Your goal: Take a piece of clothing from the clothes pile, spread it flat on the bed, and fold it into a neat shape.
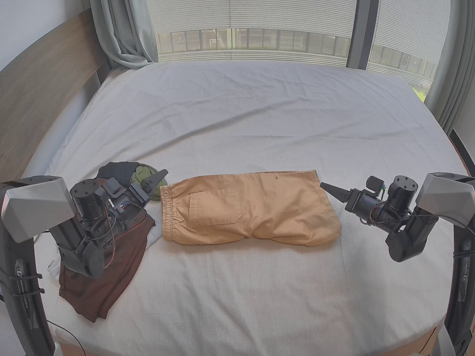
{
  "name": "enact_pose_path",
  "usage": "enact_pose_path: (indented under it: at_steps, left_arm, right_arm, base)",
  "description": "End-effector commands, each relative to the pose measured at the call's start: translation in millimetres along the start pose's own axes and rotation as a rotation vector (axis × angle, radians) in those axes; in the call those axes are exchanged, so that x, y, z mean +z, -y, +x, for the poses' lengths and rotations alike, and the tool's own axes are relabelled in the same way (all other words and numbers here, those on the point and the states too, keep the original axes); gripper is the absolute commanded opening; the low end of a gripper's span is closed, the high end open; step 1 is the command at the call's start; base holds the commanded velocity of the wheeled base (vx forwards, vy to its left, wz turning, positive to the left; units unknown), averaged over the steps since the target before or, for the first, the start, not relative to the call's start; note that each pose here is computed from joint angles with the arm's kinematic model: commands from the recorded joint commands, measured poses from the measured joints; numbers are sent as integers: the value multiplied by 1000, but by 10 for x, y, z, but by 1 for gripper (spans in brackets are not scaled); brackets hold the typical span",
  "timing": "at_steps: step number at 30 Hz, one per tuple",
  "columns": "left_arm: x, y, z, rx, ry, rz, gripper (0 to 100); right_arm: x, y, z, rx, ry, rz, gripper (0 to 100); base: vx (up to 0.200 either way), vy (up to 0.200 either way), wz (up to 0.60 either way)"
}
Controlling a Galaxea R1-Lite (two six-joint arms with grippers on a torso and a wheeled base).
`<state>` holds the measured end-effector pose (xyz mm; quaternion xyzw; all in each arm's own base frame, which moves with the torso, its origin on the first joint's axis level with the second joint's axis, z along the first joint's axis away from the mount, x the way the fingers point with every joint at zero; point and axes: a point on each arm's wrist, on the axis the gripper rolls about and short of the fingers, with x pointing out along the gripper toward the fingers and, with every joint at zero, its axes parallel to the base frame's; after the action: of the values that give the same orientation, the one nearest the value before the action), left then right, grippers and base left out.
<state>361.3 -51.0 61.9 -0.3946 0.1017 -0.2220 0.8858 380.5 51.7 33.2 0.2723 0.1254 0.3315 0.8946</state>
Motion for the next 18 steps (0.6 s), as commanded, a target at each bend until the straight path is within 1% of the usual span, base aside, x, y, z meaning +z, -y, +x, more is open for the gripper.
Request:
enact_pose_path:
  at_steps: [1,2,3,5,6,9,11,12,14,17,18]
  left_arm:
    - [139,376,-451,-89,-60,67,100]
    - [122,377,-477,-91,-72,93,100]
    - [123,379,-480,-92,-72,99,100]
    - [80,324,-508,-71,-79,242,100]
    - [80,306,-519,-62,-76,282,100]
    - [76,232,-570,-33,-74,453,100]
    - [74,226,-607,-30,-78,515,100]
    - [79,225,-641,-25,-78,543,100]
    - [86,244,-670,-26,-76,564,100]
    - [79,253,-671,-28,-78,569,100]
    - [71,250,-670,-26,-79,574,100]
  right_arm:
    - [-48,-362,-384,-7,-56,-36,100]
    - [-100,-362,-423,-12,-77,-31,100]
    - [-106,-363,-428,-12,-80,-29,100]
    - [-228,-309,-458,-31,-119,-27,100]
    - [-257,-279,-453,-35,-126,-31,100]
    - [-318,-241,-436,-37,-145,-30,100]
    - [-338,-249,-436,-36,-151,-27,100]
    - [-356,-263,-424,-34,-157,-24,100]
    - [-390,-256,-408,-37,-164,-19,100]
    - [-432,-212,-389,-45,-173,-12,100]
    - [-470,-163,-396,-58,-181,-1,100]
  base:
    - [0,0,0]
    - [0,0,0]
    - [0,0,0]
    - [0,0,0]
    - [0,0,0]
    - [0,0,0]
    - [0,0,0]
    - [0,0,0]
    - [0,0,0]
    - [0,0,0]
    - [0,0,0]
